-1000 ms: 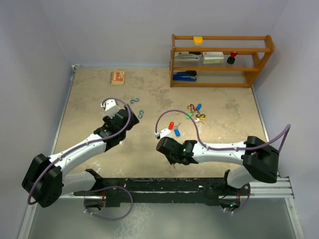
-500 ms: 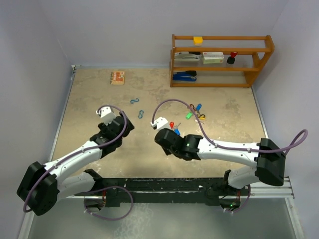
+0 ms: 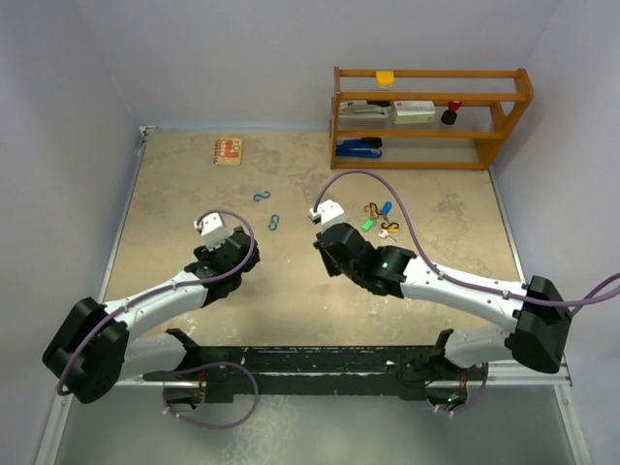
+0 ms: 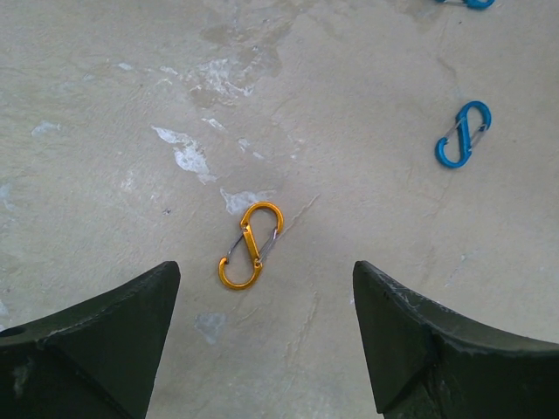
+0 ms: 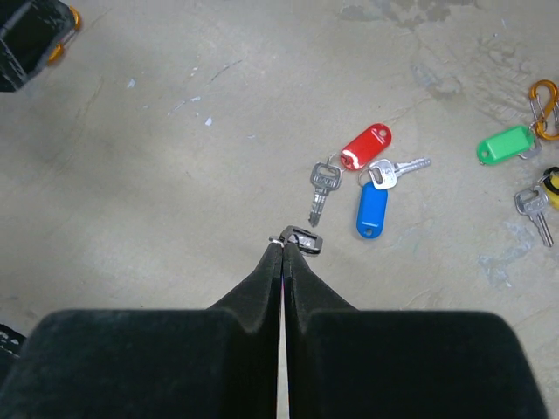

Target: Put the keys on the keyring

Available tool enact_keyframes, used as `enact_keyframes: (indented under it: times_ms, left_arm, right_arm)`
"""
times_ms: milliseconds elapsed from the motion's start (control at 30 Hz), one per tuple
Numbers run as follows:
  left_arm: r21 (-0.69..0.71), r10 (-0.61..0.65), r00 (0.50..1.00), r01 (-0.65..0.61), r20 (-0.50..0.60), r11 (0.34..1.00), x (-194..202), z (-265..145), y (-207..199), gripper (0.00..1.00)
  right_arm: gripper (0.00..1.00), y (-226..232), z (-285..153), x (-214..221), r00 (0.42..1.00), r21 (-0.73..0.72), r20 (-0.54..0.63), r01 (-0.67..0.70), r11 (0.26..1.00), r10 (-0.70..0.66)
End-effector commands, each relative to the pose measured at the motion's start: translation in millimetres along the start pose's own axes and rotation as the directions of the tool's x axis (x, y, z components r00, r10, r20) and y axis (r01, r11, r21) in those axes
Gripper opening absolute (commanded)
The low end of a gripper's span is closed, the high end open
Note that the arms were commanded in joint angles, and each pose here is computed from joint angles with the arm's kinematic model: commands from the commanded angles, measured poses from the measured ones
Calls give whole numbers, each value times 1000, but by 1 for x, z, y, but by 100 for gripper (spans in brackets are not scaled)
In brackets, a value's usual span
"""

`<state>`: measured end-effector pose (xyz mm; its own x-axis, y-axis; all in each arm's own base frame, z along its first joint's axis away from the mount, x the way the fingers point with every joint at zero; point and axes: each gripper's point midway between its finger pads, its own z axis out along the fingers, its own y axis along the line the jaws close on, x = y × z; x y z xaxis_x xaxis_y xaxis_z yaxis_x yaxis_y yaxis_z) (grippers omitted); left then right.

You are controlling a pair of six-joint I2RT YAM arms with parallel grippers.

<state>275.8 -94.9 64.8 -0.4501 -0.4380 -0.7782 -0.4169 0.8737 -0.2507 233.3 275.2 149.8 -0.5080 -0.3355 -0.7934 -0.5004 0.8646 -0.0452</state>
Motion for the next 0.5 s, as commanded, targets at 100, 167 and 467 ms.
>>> enact_keyframes:
  times_ms: [100, 167, 467]
  left_arm:
    - [-34, -10, 999, 11, 40, 999, 0, 14, -1, 76]
    - [-47, 0, 999, 2, 42, 999, 2, 17, 1, 76]
    - [-76, 50, 999, -48, 22, 996, 13, 27, 4, 73]
  right_arm:
    - [0, 6, -12, -36, 994, -56, 102, -21, 998, 27]
    - [0, 6, -12, -37, 994, -59, 106, -23, 998, 29]
    - [0, 6, -13, -37, 994, -61, 107, -21, 998, 27]
